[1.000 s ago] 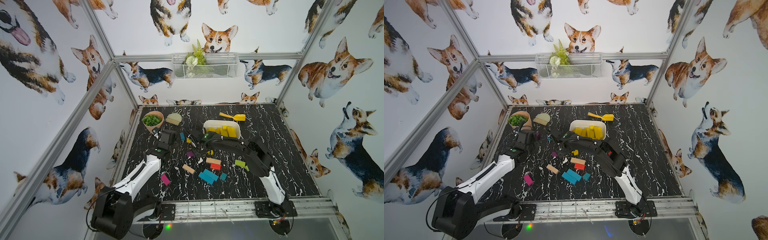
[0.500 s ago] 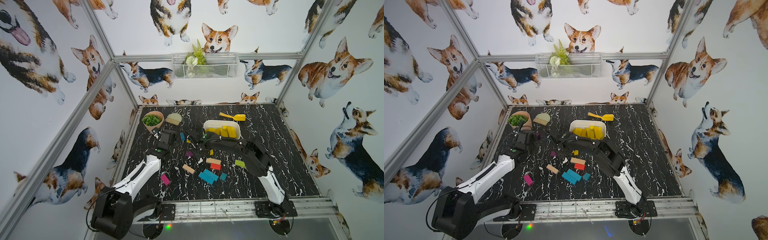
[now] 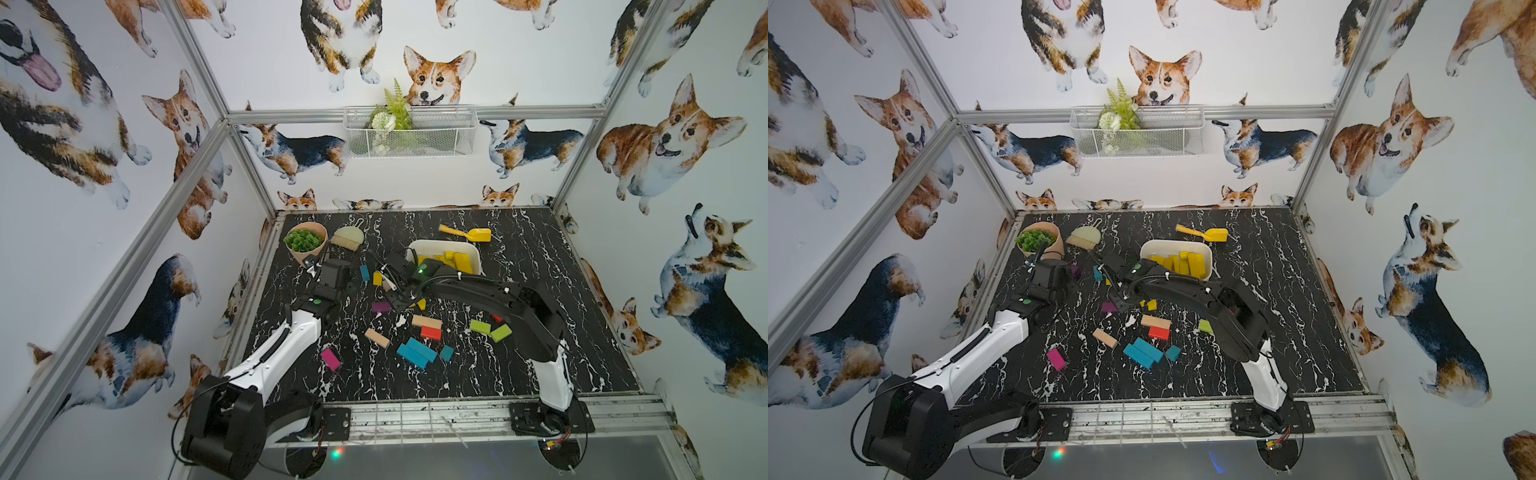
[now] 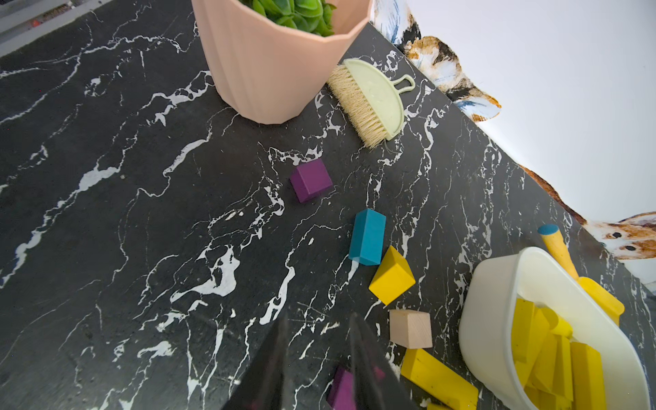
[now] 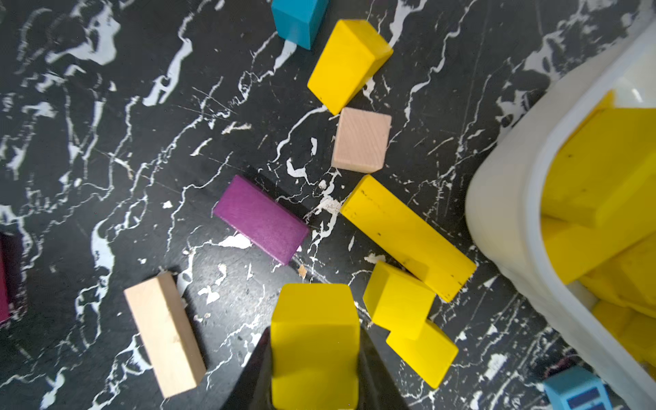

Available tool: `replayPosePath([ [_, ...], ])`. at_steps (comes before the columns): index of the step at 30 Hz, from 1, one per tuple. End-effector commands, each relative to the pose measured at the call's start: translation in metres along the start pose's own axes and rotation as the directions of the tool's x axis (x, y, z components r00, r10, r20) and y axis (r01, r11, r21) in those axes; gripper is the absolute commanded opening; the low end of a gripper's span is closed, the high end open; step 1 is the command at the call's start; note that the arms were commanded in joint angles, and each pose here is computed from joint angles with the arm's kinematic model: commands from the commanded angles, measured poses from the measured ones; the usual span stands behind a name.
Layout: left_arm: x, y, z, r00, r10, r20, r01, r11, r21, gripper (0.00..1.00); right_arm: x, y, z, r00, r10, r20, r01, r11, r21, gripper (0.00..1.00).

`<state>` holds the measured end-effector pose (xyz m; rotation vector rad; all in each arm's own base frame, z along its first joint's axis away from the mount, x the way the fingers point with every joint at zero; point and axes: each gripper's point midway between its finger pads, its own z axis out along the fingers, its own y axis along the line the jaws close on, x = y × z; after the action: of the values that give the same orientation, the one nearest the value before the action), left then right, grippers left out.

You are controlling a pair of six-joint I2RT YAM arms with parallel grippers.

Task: Pick out the yellow building blocks
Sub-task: Pick up the building block from the center of the board, then place the building block in the storage box.

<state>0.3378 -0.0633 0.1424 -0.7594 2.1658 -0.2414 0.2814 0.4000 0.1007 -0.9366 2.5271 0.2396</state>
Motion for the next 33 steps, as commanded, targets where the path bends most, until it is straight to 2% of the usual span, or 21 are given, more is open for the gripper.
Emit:
replayPosePath([
  [1, -0.004, -0.002, 0.001, 1.0, -0.014, 0.014, 0.014, 1.0, 0.004, 0.34, -0.022, 0.005, -0.018, 0.991, 0.003, 0.134, 0.002, 0.999, -0.041, 0.22],
  [8, -0.001, -0.003, 0.004, 1.0, -0.011, 0.004, 0.011, 1.0, 0.009, 0.34, -0.027, -0.016, -0.027, 0.972, 0.06, 0.227, -0.062, 0.998, 0.004, 0.2],
  [15, 0.008, 0.0, 0.01, 1.0, 0.001, -0.03, -0.002, 1.0, -0.001, 0.34, -0.026, -0.08, -0.028, 0.894, 0.309, 0.324, -0.331, 0.944, 0.014, 0.2],
  [24, 0.015, 0.0, 0.016, 0.998, 0.022, -0.06, -0.022, 1.0, -0.004, 0.34, -0.009, -0.144, -0.014, 0.873, 0.4, 0.278, -0.443, 0.89, 0.111, 0.21],
  [33, 0.025, -0.006, 0.022, 0.993, 0.048, -0.112, -0.045, 0.999, 0.024, 0.34, 0.02, -0.199, 0.002, 0.885, 0.414, 0.213, -0.46, 0.85, 0.259, 0.24],
])
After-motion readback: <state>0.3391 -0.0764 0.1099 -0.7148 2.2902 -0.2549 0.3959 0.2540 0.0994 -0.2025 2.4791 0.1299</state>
